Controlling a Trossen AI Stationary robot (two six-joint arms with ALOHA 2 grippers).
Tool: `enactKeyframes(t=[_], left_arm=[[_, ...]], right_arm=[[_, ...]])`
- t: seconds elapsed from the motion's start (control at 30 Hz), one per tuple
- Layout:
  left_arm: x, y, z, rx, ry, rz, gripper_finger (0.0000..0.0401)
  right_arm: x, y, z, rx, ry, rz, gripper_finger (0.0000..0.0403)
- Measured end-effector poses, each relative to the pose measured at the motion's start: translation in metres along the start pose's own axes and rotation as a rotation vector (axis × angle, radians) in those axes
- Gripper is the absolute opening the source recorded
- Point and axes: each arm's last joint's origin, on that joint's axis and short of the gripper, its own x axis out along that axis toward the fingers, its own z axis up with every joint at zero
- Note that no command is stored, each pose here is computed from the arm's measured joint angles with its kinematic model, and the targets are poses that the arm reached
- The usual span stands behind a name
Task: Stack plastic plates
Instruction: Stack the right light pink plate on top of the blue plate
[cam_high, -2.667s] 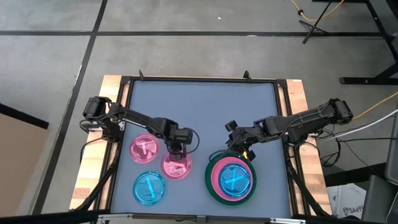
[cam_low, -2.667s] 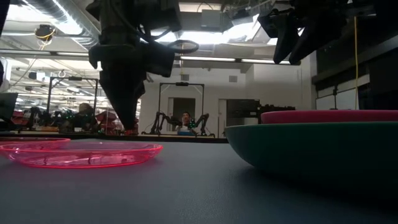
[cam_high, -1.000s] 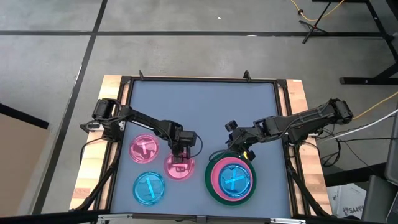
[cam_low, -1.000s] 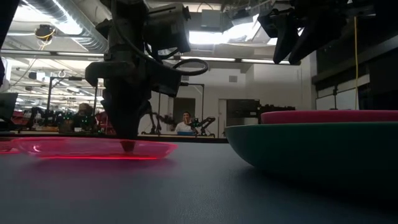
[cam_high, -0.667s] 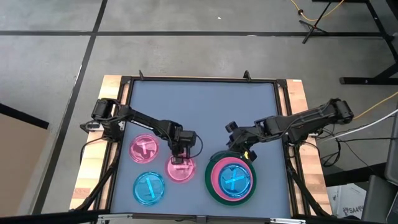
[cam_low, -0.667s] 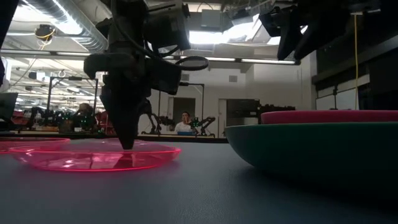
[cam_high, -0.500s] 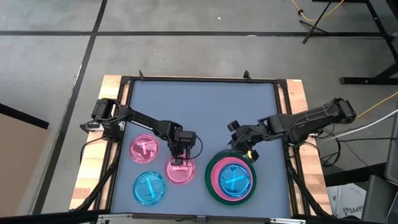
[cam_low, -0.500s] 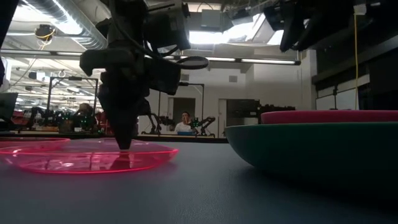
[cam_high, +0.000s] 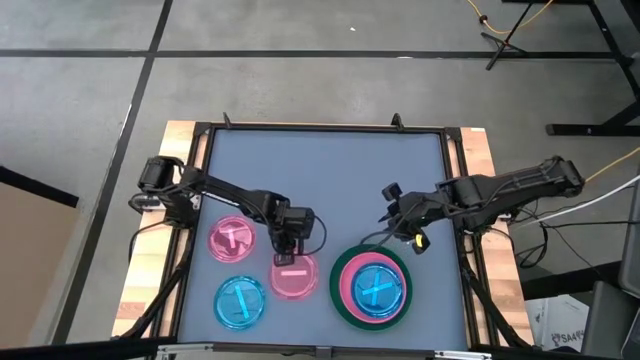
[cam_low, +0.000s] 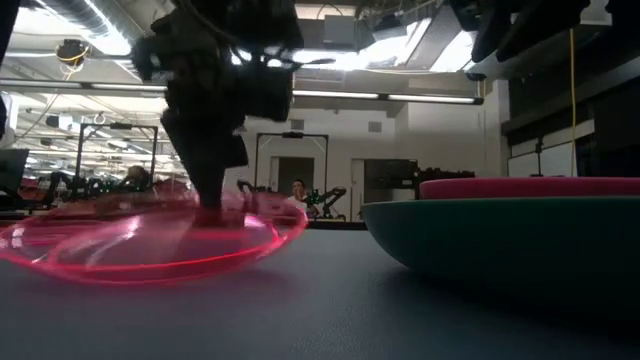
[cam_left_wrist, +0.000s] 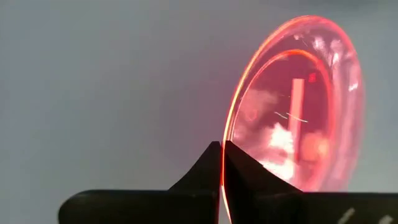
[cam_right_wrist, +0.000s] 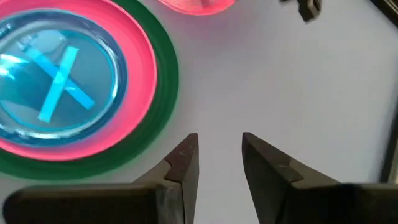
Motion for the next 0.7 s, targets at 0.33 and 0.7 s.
enactKeyframes(t=[0.33,0.7], left_arm=[[-0.026,-0.015,0.002,-0.002,-0.083,-0.168,0.0001],[-0.030,-0.034,0.017,-0.051,-0.224,-0.322,0.0001]], right_arm=[[-0.014,0.000,-0.002,0.013,-0.041,-0.030,0.0113],[-0.014,-0.001,-0.002,0.018,-0.049,-0.032,0.0113]])
